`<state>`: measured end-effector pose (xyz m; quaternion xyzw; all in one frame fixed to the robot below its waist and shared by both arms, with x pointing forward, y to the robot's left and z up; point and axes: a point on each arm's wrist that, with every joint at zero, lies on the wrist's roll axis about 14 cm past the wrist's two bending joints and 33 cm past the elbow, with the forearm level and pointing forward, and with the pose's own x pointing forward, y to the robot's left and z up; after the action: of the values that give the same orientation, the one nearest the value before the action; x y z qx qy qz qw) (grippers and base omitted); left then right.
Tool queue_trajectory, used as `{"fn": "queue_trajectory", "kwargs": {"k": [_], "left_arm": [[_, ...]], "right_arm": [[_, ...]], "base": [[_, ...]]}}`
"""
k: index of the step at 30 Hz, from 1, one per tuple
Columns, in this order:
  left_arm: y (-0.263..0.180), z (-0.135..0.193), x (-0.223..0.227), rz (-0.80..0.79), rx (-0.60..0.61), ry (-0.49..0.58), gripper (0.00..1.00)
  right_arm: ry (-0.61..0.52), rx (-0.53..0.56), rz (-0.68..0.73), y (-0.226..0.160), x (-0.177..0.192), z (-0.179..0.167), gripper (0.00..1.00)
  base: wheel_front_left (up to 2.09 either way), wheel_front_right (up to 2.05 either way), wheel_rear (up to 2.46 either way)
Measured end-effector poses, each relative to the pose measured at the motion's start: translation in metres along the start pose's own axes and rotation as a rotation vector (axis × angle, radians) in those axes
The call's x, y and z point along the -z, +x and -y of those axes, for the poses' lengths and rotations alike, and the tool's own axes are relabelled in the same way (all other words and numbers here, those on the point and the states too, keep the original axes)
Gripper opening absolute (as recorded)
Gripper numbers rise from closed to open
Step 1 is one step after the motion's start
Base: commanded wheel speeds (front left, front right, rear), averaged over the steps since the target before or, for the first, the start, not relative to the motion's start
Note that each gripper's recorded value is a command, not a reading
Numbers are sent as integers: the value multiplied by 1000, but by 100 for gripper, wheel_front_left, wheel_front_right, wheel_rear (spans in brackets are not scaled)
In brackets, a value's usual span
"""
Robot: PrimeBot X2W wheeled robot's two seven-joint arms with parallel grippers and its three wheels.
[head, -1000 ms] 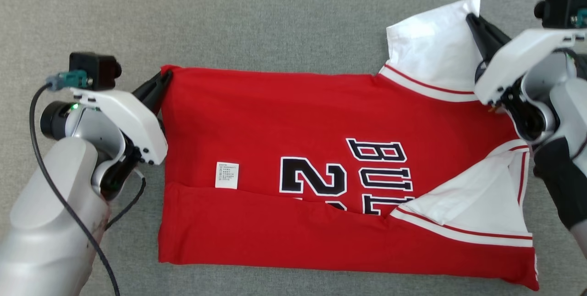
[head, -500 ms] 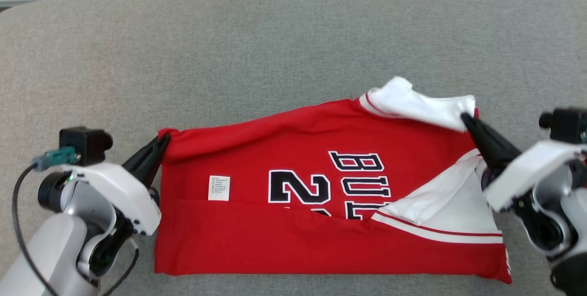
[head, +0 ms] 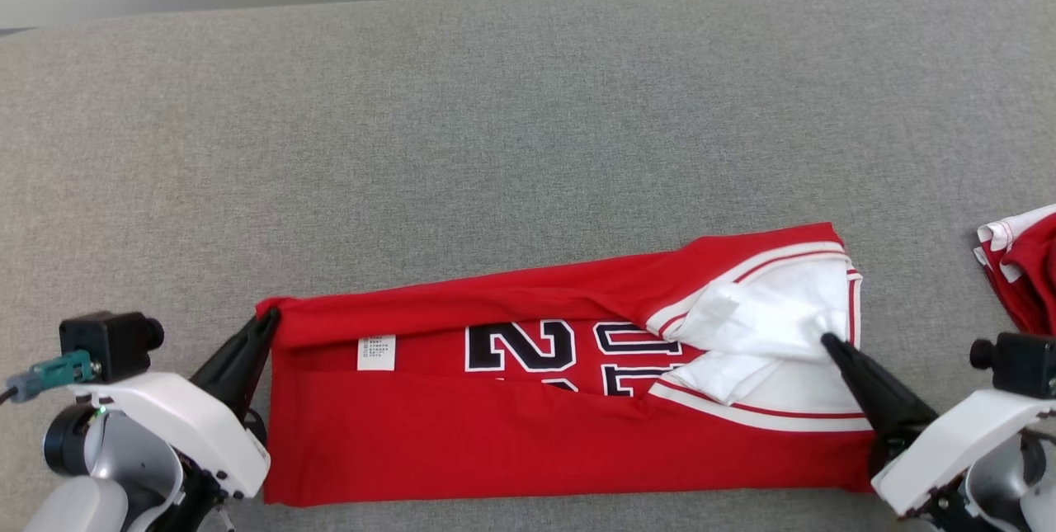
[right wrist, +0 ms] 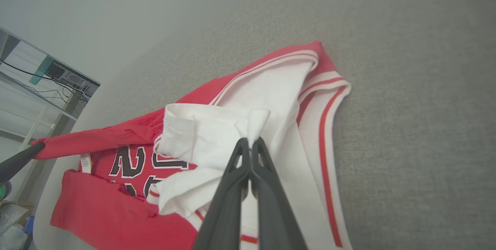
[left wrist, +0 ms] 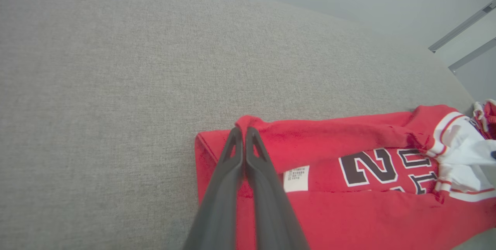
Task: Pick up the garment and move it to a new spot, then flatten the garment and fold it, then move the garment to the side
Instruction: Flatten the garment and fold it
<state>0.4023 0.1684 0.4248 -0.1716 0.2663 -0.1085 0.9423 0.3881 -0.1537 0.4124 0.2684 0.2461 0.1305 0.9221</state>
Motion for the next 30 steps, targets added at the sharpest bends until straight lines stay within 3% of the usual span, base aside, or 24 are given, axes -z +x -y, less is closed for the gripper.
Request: {"fn": "queue_trajectory", "kwargs": {"k": [5,6,7,13,18,25,30], "left_arm": [[-6,-4,19,-44,-26,-57,0],[-7,-5,22,-49,-36,-71,36],[-7,-5,23,-51,-41,-77,100],[-13,-23,15,41,-140,-112,100],[-20,-32,-13,201,-207,-78,100],[-29,-5,-67,458,-177,-34,100],[-41,16,-91,578,-140,32,100]], "right_arm": [[30,27,-29,-11,16,2,0],[41,30,-37,-13,19,2,45],[56,32,-43,-14,23,0,98],[71,25,16,-28,17,-9,100],[-9,73,249,-45,-35,-2,100],[-85,74,507,-53,-92,-24,100],[-185,62,592,-54,-114,-43,100]], "base": [[0,0,0],[0,0,0],[0,0,0],[0,0,0],[0,0,0],[0,0,0],[0,0,0]]}}
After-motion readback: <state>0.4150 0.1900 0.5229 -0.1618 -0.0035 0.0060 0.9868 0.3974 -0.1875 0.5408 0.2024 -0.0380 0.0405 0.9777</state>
